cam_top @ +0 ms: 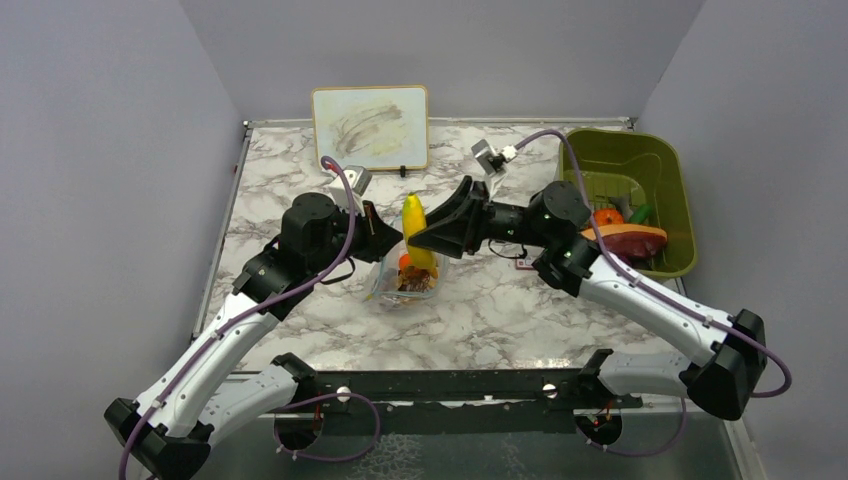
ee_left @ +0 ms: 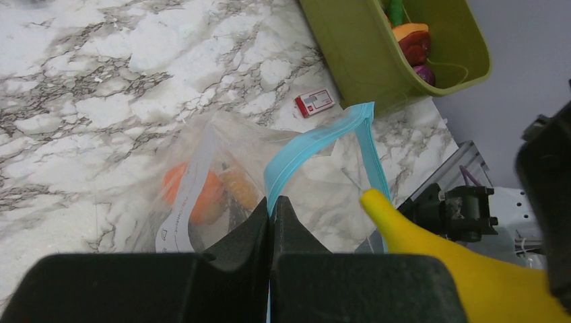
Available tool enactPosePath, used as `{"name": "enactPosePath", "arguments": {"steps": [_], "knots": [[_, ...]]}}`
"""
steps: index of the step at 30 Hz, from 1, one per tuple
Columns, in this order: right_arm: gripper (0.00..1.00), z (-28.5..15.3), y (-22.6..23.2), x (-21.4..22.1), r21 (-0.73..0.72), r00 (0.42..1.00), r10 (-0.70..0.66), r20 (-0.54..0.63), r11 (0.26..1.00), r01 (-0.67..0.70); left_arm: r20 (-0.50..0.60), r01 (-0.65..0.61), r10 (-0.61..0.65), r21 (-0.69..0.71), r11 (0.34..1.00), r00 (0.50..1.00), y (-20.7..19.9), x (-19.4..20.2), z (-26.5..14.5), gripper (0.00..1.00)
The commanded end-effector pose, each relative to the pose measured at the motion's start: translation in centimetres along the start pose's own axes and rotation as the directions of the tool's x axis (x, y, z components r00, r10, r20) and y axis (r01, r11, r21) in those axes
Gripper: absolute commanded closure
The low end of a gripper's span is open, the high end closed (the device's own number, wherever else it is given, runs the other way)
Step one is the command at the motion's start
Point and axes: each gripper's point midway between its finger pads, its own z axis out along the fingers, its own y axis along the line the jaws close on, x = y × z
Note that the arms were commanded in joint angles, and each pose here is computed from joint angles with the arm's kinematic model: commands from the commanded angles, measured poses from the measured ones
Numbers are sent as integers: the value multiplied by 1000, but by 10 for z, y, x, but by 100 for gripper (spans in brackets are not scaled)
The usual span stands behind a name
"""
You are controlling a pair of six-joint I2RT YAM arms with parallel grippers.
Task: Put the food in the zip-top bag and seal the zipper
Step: Place the fake fruit in the zipper food storage bag.
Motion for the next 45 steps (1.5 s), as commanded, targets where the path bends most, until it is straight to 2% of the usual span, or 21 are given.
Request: {"name": "enactPosePath", "arguments": {"steps": [1,11,23,35,45], "knots": [[84,8,3,12,-74,997,-72,-20,995,70,51,-19,14,98,995,999,-25,-18,-13,100],[83,-2,-30,54,-2,985,-139,-105,990,140,33,-65,60,174,983,998,-36,-10,-21,100],[80,-26,-57,92,34,921,-284,-265,952,303,54,-100,91,209,973,994,-43,-11,-32,100],[79,-36,-69,113,24,868,-306,-392,939,343,53,-128,119,197,972,991,-41,-11,-31,100],[72,-48,-92,119,117,825,-290,-485,914,389,57,-132,124,195,972,991,-41,-14,-31,100]]}}
